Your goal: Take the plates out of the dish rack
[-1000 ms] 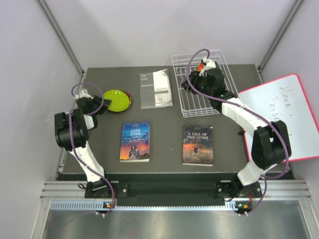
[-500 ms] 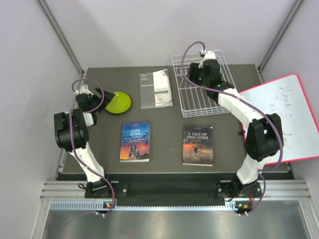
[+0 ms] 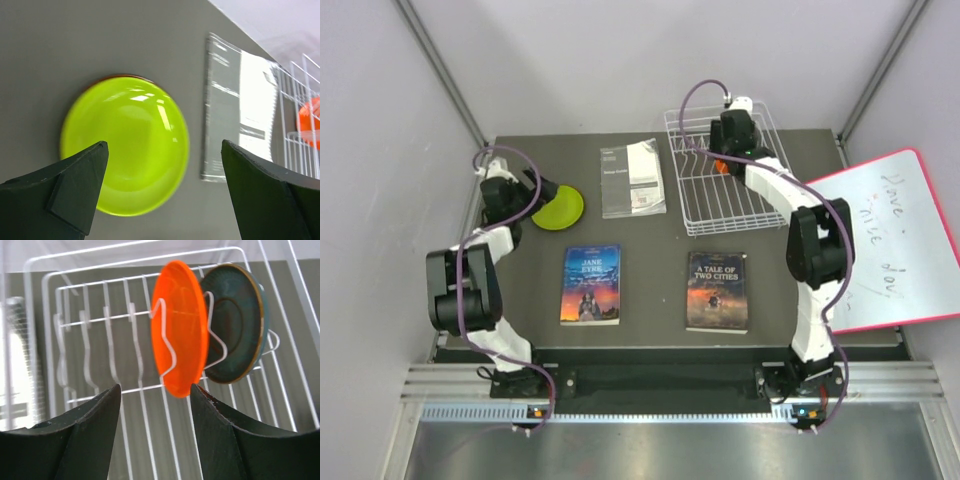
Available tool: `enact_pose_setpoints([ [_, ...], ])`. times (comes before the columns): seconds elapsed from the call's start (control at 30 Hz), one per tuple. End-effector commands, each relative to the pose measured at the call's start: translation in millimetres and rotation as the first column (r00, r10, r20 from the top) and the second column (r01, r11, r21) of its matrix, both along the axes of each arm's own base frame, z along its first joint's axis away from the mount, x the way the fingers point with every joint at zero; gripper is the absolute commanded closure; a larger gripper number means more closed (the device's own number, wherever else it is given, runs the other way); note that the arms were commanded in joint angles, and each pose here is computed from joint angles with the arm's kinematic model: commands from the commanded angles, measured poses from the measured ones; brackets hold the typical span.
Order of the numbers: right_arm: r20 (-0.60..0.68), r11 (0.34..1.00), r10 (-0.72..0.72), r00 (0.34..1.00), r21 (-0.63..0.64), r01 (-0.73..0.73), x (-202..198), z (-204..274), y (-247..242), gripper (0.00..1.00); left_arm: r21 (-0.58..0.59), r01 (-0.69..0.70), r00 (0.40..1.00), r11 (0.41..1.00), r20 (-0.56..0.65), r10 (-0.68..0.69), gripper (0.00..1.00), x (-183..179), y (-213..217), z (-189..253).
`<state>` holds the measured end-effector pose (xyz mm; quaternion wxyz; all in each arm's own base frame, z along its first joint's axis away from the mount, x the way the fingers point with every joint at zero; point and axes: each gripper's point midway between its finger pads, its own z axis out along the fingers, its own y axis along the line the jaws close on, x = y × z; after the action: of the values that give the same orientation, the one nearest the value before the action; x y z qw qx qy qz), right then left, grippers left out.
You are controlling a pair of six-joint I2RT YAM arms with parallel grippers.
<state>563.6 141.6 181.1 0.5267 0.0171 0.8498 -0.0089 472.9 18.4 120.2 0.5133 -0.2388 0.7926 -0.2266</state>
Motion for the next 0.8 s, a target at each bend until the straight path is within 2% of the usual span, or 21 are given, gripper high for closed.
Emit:
enact_pose_setpoints([
  [0.0,0.056,0.996,-0.078,0.995,-0.03,0.08,23.9,20.8,-31.1,0.42,0.046,0.076,0.994,0.996,0.074,-0.079,0.01,-2.9,-36.5,27.5],
  [0.2,0.039,0.995,-0.09,0.995,-0.046,0.092,37.2,10.3,-45.1,0.42,0.039,0.196,0.971,0.98,0.128,-0.2,0.01,-4.1,-82.2,44.3],
  [0.4,0.011,0.995,-0.078,0.997,-0.064,0.078,50.8,-5.7,-46.3,0.44,0.046,0.244,0.957,0.969,0.153,-0.248,0.01,-7.3,-97.4,53.1],
  [0.47,0.007,0.995,-0.071,0.997,-0.066,0.072,56.6,-10.1,-45.7,0.49,0.048,0.277,0.947,0.96,0.155,-0.281,0.01,-10.9,-112.9,53.5],
  [0.63,-0.004,0.995,-0.068,0.998,-0.078,0.068,66.3,-23.1,-45.5,0.62,0.061,0.293,0.94,0.954,0.163,-0.3,0.01,-14.4,-119.0,57.3],
  [0.7,-0.003,0.995,-0.069,0.998,-0.077,0.068,68.1,-21.7,-46.6,0.64,0.07,0.294,0.938,0.953,0.168,-0.302,0.01,-15.2,-120.7,59.1],
  [0.73,-0.003,0.995,-0.067,0.998,-0.076,0.067,68.7,-22.6,-46.2,0.7,0.07,0.295,0.938,0.953,0.167,-0.302,0.01,-15.0,-121.6,58.7],
  [0.77,-0.003,0.995,-0.069,0.998,-0.078,0.069,69.1,-23.2,-47.4,0.73,0.071,0.3,0.936,0.951,0.168,-0.308,0.01,-15.6,-123.0,58.7],
])
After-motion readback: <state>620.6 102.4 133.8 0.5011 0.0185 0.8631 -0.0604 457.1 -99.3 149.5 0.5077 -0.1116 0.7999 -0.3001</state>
